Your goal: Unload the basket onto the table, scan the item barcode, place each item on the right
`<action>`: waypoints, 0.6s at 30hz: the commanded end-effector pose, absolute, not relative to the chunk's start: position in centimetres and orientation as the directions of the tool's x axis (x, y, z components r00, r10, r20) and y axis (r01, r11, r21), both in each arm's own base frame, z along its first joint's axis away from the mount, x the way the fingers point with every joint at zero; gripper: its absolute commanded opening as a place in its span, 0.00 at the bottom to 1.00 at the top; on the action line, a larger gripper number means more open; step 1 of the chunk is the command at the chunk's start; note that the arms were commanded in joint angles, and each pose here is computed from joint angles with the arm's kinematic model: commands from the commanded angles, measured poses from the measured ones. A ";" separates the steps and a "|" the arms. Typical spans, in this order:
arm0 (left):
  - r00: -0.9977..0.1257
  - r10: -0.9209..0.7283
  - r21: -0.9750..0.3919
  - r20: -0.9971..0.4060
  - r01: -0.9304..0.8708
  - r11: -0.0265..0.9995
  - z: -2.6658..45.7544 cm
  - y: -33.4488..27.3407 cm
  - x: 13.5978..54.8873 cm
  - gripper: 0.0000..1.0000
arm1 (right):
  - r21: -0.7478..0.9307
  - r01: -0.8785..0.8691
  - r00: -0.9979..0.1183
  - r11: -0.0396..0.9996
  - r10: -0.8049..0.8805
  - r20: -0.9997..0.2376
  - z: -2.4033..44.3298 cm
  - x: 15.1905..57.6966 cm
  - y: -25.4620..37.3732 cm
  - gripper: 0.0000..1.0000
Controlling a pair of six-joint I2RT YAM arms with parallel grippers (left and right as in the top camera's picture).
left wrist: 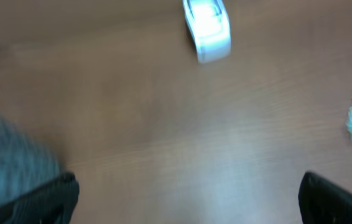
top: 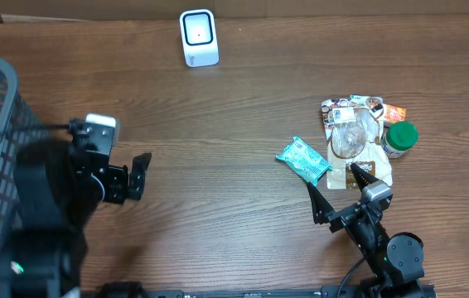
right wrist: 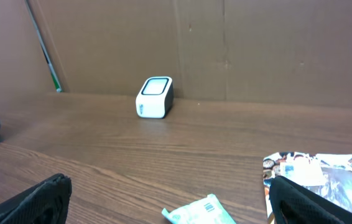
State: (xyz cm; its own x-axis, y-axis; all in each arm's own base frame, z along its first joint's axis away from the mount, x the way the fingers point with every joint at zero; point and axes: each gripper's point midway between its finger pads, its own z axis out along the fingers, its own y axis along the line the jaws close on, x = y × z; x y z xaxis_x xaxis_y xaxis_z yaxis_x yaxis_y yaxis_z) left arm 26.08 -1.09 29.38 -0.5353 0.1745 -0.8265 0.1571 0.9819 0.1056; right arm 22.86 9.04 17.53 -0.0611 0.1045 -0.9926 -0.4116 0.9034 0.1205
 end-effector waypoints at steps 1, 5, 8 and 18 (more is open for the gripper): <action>-0.349 0.192 0.147 -0.917 0.151 0.978 28.1 -1.3 26.1 1.00 | 0.122 -0.413 -0.058 0.903 0.108 -0.992 17.3 22.9 9.0 1.00; -0.111 0.198 0.186 -0.974 0.111 0.976 27.6 -1.3 26.3 1.00 | 0.122 -0.413 -0.058 0.903 0.108 -0.992 17.3 22.9 9.0 1.00; 0.019 0.205 0.206 -0.979 0.079 0.975 26.3 -1.2 25.7 1.00 | 0.122 -0.413 -0.058 0.903 0.108 -0.992 17.3 22.9 9.0 1.00; 0.085 0.357 0.362 -0.930 0.056 0.931 21.0 -1.2 24.4 1.00 | 0.122 -0.413 -0.058 0.903 0.108 -0.992 17.3 22.9 9.0 1.00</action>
